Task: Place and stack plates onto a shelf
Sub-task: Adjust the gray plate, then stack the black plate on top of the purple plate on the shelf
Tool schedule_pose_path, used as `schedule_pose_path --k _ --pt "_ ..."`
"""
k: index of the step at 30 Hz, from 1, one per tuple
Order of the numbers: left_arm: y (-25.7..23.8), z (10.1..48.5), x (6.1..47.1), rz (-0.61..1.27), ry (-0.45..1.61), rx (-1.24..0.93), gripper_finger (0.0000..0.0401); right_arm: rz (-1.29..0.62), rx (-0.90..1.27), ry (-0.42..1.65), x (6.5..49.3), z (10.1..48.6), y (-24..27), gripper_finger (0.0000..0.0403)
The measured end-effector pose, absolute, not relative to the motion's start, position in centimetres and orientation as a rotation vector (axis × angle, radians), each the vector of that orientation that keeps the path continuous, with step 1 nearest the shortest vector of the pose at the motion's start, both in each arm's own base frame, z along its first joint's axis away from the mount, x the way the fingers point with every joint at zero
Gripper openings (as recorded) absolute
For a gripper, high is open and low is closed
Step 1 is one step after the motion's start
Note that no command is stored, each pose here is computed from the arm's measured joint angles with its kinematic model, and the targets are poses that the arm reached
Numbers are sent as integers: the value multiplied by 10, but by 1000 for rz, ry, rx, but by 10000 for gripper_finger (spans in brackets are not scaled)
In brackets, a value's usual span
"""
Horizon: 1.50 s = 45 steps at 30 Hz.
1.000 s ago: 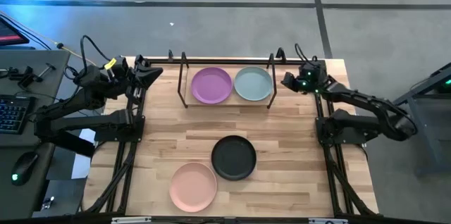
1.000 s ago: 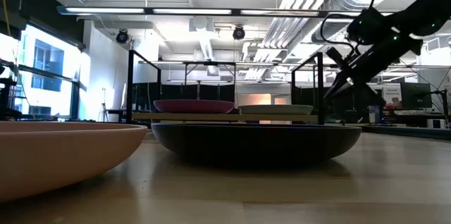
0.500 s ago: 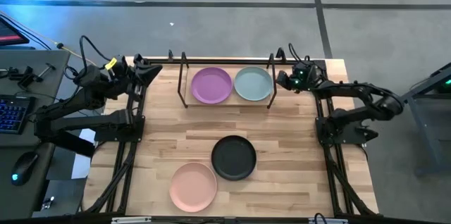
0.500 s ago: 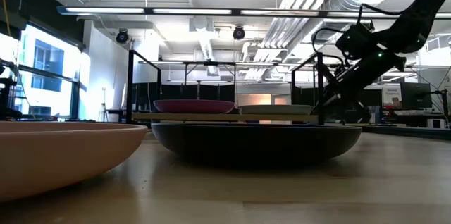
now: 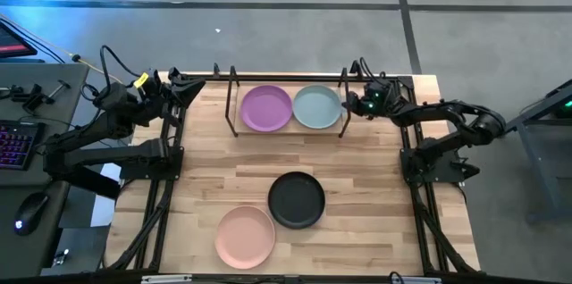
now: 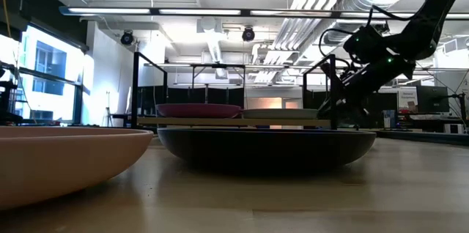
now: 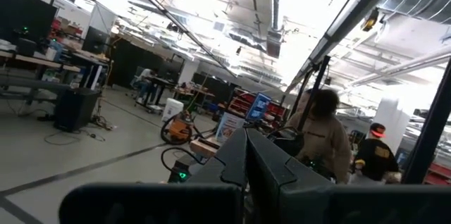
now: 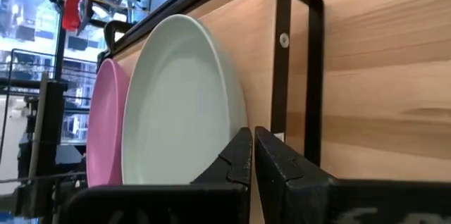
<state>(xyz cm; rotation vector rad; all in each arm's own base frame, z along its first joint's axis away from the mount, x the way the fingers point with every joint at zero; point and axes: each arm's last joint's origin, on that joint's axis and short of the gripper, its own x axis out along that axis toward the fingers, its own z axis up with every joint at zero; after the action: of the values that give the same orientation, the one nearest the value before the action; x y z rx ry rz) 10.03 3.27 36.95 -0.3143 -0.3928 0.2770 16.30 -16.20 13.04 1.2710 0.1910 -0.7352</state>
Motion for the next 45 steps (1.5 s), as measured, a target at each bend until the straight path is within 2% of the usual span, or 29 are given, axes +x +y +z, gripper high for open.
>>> schedule_pose_path --k 6,15,22,27,30,37,45 --pt "33 370 100 278 -393 -314 0 -724 1186 199 160 135 -163 0" --pt "34 369 98 362 -393 -294 0 -778 969 187 119 170 -164 0" --pt "35 349 103 378 -175 -266 0 -461 617 8 117 232 -113 0" --pt "35 346 106 362 -149 -335 0 -193 514 -143 120 262 -70 0" --pt "34 343 112 346 -120 -352 0 -113 503 -187 124 269 -53 0" --pt "27 338 129 228 -49 -332 0 -122 401 -213 139 303 -32 0" --pt "23 344 118 185 -86 -243 0 -207 342 -174 152 325 -34 0"
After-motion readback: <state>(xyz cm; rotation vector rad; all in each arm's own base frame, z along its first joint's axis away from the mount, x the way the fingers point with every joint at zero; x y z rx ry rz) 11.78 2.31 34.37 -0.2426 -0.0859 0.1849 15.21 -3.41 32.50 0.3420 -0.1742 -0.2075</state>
